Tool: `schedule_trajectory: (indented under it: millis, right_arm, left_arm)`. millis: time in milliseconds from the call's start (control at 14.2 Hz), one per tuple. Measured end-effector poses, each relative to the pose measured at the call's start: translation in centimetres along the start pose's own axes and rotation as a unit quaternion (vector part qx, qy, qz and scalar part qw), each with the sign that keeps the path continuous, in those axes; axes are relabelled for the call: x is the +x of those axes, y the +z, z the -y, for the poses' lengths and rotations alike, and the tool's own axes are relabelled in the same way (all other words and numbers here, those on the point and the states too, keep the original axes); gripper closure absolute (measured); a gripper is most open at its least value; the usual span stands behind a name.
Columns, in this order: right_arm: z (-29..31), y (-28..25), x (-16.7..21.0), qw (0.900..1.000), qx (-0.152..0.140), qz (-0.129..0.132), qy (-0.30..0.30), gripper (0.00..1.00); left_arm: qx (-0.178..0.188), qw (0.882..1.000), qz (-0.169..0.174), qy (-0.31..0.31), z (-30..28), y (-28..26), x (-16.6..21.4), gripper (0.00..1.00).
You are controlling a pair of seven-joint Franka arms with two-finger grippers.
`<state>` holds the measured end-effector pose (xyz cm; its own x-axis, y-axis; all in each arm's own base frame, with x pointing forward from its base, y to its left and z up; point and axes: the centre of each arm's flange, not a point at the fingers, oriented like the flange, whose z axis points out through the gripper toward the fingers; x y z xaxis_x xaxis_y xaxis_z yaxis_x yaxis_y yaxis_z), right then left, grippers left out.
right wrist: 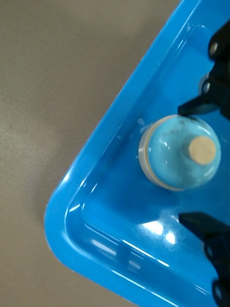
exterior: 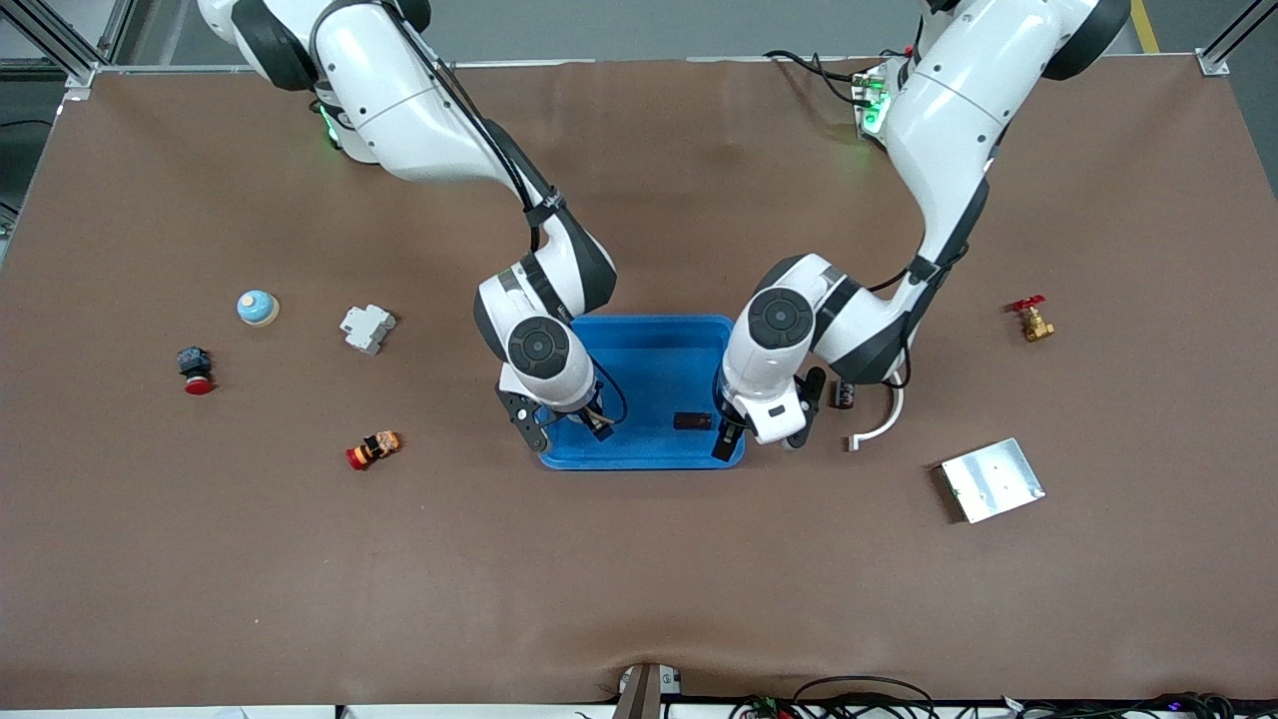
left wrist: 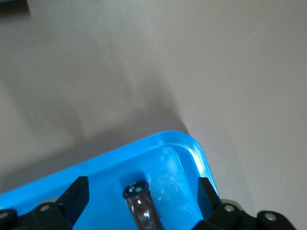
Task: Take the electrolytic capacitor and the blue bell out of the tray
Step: 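Grasp the second bell with the right gripper while the left gripper returns, then place the bell on the table while the left gripper grasps the capacitor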
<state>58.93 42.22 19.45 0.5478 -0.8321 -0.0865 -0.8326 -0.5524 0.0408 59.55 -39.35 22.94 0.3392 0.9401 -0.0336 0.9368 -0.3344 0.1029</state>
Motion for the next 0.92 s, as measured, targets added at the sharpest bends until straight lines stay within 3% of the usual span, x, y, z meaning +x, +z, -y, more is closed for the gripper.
schedule_trajectory:
  millis: [141, 564, 916]
  right_arm:
    - [0.0, -0.1, 0.0, 1.000, 0.001, 0.000, 0.000, 0.37]
    - [0.5, -3.1, 1.7, 1.000, 0.006, 0.003, -0.028, 0.37]
    - [-2.5, -10.6, 10.6, 0.988, -0.047, 0.036, -0.143, 0.37]
  left_arm:
    - [0.005, 0.999, 0.006, -0.032, -0.9, -0.3, 0.1, 0.00]
    - [-0.009, 0.997, 0.001, -0.075, -2.3, -0.6, -2.4, 0.00]
    - [0.007, 0.997, -0.025, -0.072, -0.9, 3.1, -4.7, 0.00]
